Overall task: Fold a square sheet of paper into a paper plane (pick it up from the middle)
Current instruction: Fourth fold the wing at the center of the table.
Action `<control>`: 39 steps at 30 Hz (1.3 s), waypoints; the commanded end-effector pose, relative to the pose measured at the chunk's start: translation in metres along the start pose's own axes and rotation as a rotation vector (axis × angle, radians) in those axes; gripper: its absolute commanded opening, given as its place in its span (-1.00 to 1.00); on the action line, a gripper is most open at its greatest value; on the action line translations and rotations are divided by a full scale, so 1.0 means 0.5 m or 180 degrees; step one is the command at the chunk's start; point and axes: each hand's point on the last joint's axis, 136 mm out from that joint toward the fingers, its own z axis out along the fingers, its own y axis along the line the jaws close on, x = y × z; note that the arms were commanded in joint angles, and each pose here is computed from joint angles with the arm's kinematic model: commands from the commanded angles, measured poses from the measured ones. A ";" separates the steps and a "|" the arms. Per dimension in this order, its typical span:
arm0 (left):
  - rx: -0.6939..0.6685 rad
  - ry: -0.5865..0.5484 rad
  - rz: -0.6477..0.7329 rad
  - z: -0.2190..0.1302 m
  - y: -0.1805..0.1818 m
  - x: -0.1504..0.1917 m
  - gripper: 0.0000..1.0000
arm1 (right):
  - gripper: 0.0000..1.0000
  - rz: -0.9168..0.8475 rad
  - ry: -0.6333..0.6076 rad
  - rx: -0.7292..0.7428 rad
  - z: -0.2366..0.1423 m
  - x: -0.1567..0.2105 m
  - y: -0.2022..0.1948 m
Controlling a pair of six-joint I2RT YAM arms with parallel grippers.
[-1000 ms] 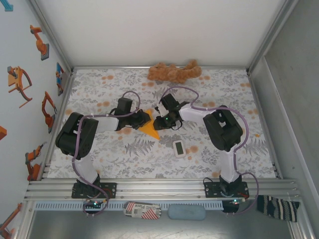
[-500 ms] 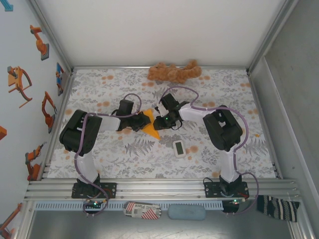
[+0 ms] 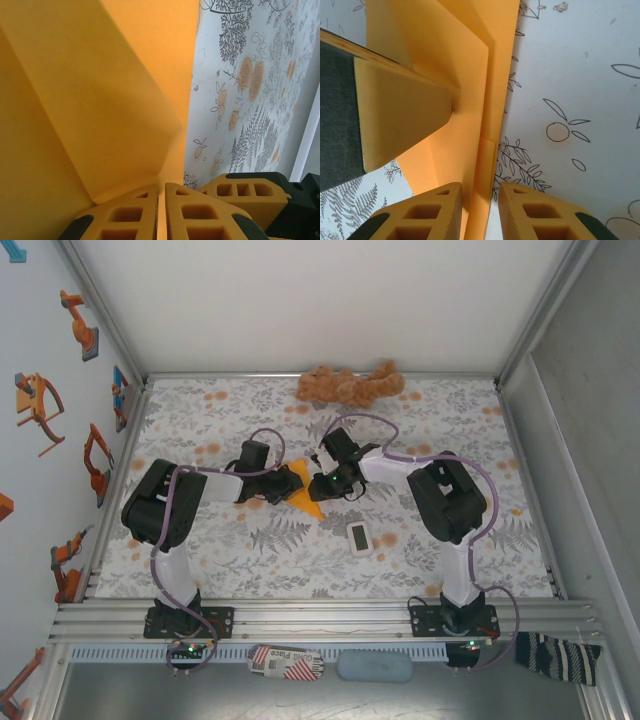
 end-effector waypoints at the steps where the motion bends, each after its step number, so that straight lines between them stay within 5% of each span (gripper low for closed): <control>1: -0.0038 0.0018 0.0003 0.009 -0.001 -0.002 -0.73 | -0.48 0.0010 0.0178 0.0031 0.030 0.033 -0.007; 18: -0.0123 0.0019 0.0018 0.007 0.003 -0.005 -0.73 | -0.21 -0.0055 0.0101 -0.0158 -0.018 0.041 0.032; 32: -0.0148 0.0040 0.0016 0.010 0.002 -0.006 -0.73 | -0.27 -0.0066 0.0414 0.0310 0.036 0.083 -0.024; 39: -0.0151 0.0043 0.0032 0.009 -0.002 -0.008 -0.72 | -0.45 -0.0019 0.0533 0.0374 0.057 0.106 -0.047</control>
